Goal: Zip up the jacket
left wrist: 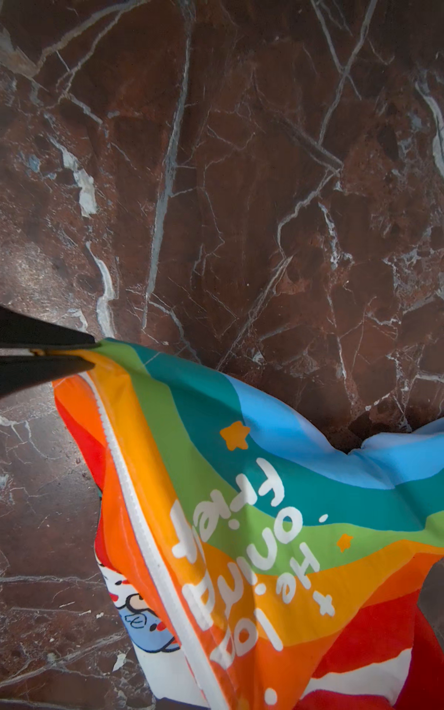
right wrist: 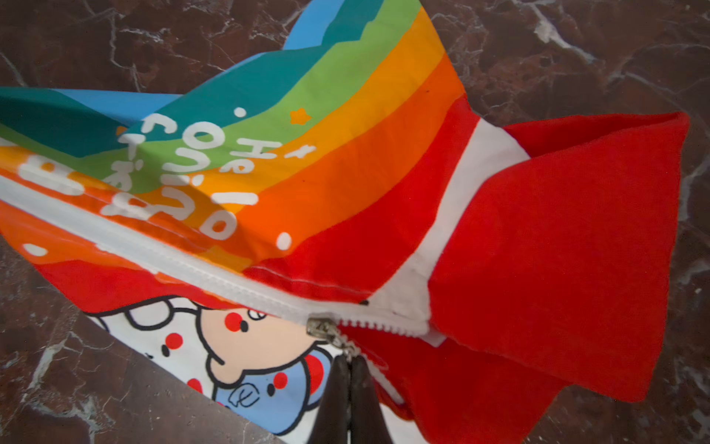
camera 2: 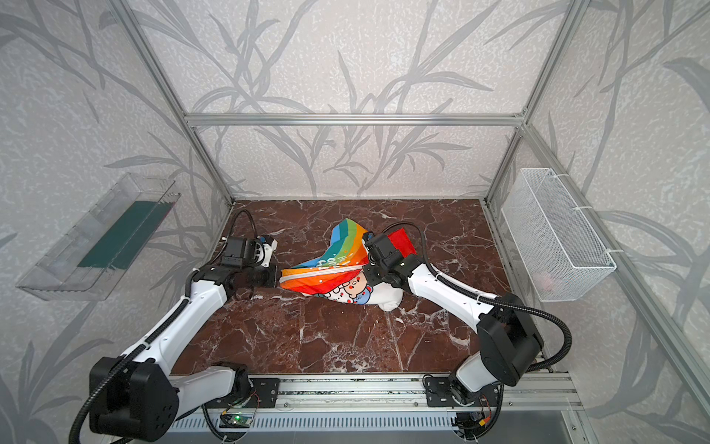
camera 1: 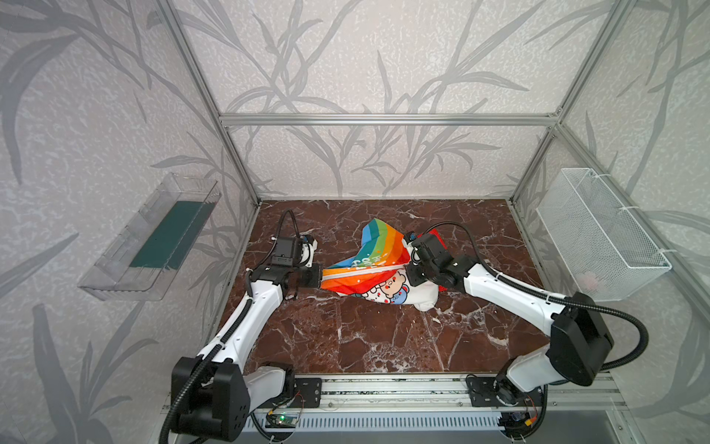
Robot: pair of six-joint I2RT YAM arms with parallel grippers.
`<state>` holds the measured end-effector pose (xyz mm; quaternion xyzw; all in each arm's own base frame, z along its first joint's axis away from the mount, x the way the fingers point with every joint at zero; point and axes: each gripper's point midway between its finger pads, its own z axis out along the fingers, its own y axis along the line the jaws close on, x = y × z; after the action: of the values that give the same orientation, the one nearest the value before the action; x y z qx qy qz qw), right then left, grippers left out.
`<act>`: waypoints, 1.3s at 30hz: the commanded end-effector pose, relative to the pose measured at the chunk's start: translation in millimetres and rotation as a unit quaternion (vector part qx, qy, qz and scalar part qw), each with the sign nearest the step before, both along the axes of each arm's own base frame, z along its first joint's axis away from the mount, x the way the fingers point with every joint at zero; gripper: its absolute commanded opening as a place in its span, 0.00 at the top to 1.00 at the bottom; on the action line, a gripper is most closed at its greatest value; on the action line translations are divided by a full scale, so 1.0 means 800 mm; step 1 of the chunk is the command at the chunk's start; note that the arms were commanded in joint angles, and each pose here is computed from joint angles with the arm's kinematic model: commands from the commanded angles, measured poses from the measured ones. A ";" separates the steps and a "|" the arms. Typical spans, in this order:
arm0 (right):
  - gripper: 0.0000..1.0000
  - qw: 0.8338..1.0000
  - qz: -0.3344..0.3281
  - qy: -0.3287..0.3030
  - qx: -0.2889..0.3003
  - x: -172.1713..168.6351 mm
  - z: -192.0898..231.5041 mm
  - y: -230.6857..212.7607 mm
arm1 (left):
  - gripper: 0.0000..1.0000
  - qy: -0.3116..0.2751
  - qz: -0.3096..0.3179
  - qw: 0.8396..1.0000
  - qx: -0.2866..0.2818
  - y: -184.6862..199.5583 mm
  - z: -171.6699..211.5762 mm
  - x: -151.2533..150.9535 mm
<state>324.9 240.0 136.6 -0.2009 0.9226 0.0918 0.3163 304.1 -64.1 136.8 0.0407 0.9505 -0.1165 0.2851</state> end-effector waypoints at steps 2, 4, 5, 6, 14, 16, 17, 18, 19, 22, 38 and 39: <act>1.00 0.998 -0.050 -0.004 -0.047 -0.002 0.001 -0.044 | 1.00 0.005 0.007 1.000 0.023 0.016 -0.001 -0.002; 1.00 0.997 -0.060 -0.004 -0.049 -0.002 0.001 -0.050 | 1.00 0.006 0.007 1.000 0.020 0.015 -0.003 -0.002; 1.00 0.997 -0.064 -0.006 -0.048 -0.002 0.002 -0.051 | 1.00 0.006 0.008 1.000 0.017 0.015 -0.004 -0.003; 1.00 0.997 -0.067 -0.007 -0.047 -0.001 0.003 -0.052 | 1.00 0.005 0.007 1.000 0.014 0.013 -0.003 -0.003; 0.01 0.992 -0.099 -0.046 -0.070 0.005 0.030 -0.075 | 0.42 -0.021 0.009 1.000 0.007 0.011 0.007 0.010; 0.01 0.987 -0.118 -0.080 -0.075 0.008 0.048 -0.089 | 0.01 -0.065 0.030 0.997 0.027 0.023 0.017 0.022; 0.01 0.982 -0.130 -0.105 -0.084 0.012 0.055 -0.099 | 0.01 -0.099 0.056 0.993 0.043 0.036 0.025 0.030; 0.01 0.977 -0.139 -0.127 -0.095 0.015 0.060 -0.108 | 0.01 -0.131 0.086 0.986 0.053 0.049 0.032 0.036; 0.01 0.971 -0.149 -0.154 -0.110 0.019 0.064 -0.119 | 0.01 -0.175 0.110 0.976 0.065 0.060 0.041 0.042; 0.01 0.948 -0.167 -0.222 -0.156 0.028 0.068 -0.146 | 0.01 -0.296 0.149 0.938 0.100 0.087 0.067 0.045; 0.01 0.915 -0.212 -0.331 -0.089 0.093 0.028 -0.226 | 0.01 -0.369 0.246 0.884 0.151 0.135 0.011 0.069; 0.01 0.917 -0.216 -0.324 -0.088 0.096 0.028 -0.229 | 0.01 -0.366 0.246 0.884 0.154 0.136 0.005 0.072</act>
<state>384.6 50.5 130.6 -0.0531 0.8227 -0.1639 0.5418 354.3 35.4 123.1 -0.0876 0.8003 0.1166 0.5816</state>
